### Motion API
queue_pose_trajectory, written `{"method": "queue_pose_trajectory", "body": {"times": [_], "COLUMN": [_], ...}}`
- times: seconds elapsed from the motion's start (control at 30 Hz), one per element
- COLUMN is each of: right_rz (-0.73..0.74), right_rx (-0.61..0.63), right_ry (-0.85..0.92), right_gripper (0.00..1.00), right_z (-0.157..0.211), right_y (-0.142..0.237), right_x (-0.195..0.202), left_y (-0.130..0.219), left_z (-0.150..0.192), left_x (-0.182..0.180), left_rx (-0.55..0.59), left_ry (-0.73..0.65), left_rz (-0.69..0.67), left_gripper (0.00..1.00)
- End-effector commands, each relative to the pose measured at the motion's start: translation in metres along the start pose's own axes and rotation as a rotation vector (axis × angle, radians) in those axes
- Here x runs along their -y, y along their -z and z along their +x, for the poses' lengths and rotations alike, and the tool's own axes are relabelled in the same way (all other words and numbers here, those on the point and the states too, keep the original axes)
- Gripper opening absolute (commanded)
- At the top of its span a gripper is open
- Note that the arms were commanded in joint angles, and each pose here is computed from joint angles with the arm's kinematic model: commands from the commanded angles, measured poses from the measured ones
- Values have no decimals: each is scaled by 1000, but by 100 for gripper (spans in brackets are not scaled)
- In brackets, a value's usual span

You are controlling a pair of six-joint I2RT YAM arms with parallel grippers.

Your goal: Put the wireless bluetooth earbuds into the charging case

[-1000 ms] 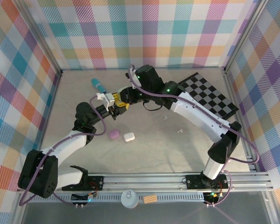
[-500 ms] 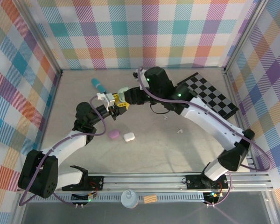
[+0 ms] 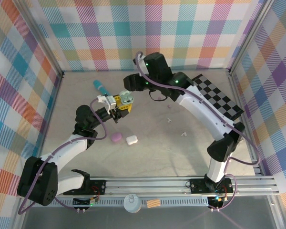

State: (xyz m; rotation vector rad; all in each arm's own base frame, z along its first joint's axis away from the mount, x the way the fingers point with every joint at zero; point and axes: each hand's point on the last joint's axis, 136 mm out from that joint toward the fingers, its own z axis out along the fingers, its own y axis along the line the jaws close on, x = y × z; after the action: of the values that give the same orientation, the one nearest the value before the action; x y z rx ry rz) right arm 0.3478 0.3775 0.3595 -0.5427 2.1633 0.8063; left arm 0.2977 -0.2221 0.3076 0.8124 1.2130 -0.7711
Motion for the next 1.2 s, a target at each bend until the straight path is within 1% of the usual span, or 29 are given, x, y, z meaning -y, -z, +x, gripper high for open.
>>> {"method": "queue_pose_trajectory", "body": {"times": [0.0, 0.17, 0.33, 0.4, 0.57, 0.73, 0.83, 1.0, 1.17], "right_rz": [-12, -12, -39, -97, -358, -509, -563, -643, -679], "right_rx": [-44, -66, -42, -25, -34, -93, -121, -144, -157], "right_ry": [3, -16, -44, -99, -391, -515, -565, -616, -654], "right_gripper": [57, 57, 57, 56, 54, 54, 53, 53, 51], "right_z": [7, 22, 25, 21, 18, 30, 38, 39, 40], "right_y": [8, 14, 28, 34, 41, 35, 27, 21, 18], "right_x": [-1, 2, -1, -4, -7, -18, -20, -27, -29], "left_y": [-1, -1, -5, -6, -7, -11, -12, -13, -14], "left_z": [-19, -22, -24, -26, -30, -34, -38, -39, -38], "left_x": [6, 5, 3, 3, 3, 1, 1, 0, -2], "left_rx": [66, 71, 80, 90, 104, 115, 140, 171, 179], "left_ry": [-46, -46, -42, -43, -42, -34, -31, -12, -4], "left_rz": [25, 21, 26, 31, 37, 44, 53, 60, 59], "left_gripper": [37, 37, 37, 37, 37, 37, 37, 37, 37]}}
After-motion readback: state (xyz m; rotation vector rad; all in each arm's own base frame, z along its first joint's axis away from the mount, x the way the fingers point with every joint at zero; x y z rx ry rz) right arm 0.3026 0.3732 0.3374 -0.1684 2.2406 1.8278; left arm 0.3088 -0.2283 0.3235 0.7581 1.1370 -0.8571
